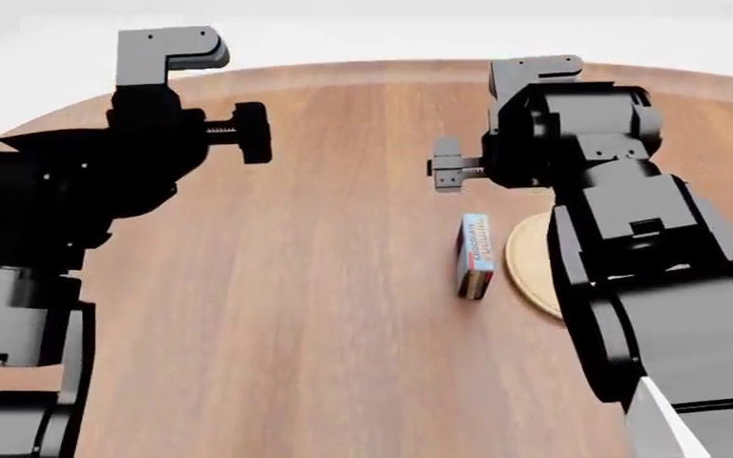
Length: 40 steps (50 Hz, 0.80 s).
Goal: Put the chocolate pudding to the left of the plate.
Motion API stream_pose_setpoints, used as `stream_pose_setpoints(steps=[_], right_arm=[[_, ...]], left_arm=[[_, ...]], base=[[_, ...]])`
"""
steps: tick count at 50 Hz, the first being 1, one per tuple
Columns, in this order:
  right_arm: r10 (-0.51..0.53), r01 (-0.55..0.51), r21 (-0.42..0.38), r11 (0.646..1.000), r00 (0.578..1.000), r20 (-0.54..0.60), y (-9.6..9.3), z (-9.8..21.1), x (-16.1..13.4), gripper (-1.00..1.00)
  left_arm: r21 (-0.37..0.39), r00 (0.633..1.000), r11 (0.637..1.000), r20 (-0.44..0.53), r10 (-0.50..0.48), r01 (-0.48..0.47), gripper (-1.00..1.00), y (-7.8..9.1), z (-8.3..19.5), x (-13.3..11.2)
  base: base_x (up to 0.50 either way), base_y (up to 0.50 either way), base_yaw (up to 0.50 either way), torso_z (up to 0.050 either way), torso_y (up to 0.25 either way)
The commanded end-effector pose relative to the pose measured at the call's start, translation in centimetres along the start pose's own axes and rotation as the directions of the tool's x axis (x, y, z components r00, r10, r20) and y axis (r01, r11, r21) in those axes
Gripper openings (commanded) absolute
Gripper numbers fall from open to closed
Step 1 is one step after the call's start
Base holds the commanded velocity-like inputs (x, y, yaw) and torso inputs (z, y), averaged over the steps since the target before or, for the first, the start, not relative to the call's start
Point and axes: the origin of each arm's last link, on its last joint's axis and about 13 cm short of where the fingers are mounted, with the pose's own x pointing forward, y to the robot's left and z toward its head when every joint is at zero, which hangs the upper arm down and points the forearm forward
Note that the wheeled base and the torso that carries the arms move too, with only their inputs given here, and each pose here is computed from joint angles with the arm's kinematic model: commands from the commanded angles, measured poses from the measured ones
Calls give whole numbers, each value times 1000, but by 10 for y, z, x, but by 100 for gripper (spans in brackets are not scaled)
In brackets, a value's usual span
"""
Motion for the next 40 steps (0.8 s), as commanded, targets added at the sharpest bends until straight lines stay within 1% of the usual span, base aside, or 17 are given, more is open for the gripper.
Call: stream_pose_setpoints(steps=[1,4,10,17,24,33,40], right_arm=[[28,-27,-21,999,999,34,-5,10,-7,100],[33,-30,-41,999,998,60,-5,12,-10,100],[48,-41,-77,996,994,103,-8,-4,-30,100],[89,-77,-81,994,985,151,-16,-29,-51,100],[114,-99,-87,991,976,183,-22,-50,-62,100],[134,-117,-92,989,968,210,-30,-72,-78,100],[152,-135,-88,987,962,228,-36,-97,-84,100]], left_arm=[[5,999,1000,34,-5,4,100,0,4,-17],[1,999,1000,48,-17,17,100,0,4,-23],[4,997,999,72,-38,38,100,-1,1,-36],[2,990,998,126,-70,70,100,1,-8,-61],[20,981,995,168,-97,95,100,1,-18,-83],[23,973,994,206,-106,104,100,5,-30,-102],[25,965,993,236,-115,113,100,6,-46,-115]], base=[[0,0,0,-10,250],[0,0,0,-10,250],[0,0,0,-10,250],[0,0,0,-10,250],[0,0,0,-10,250],[0,0,0,-10,250],[0,0,0,-10,250]])
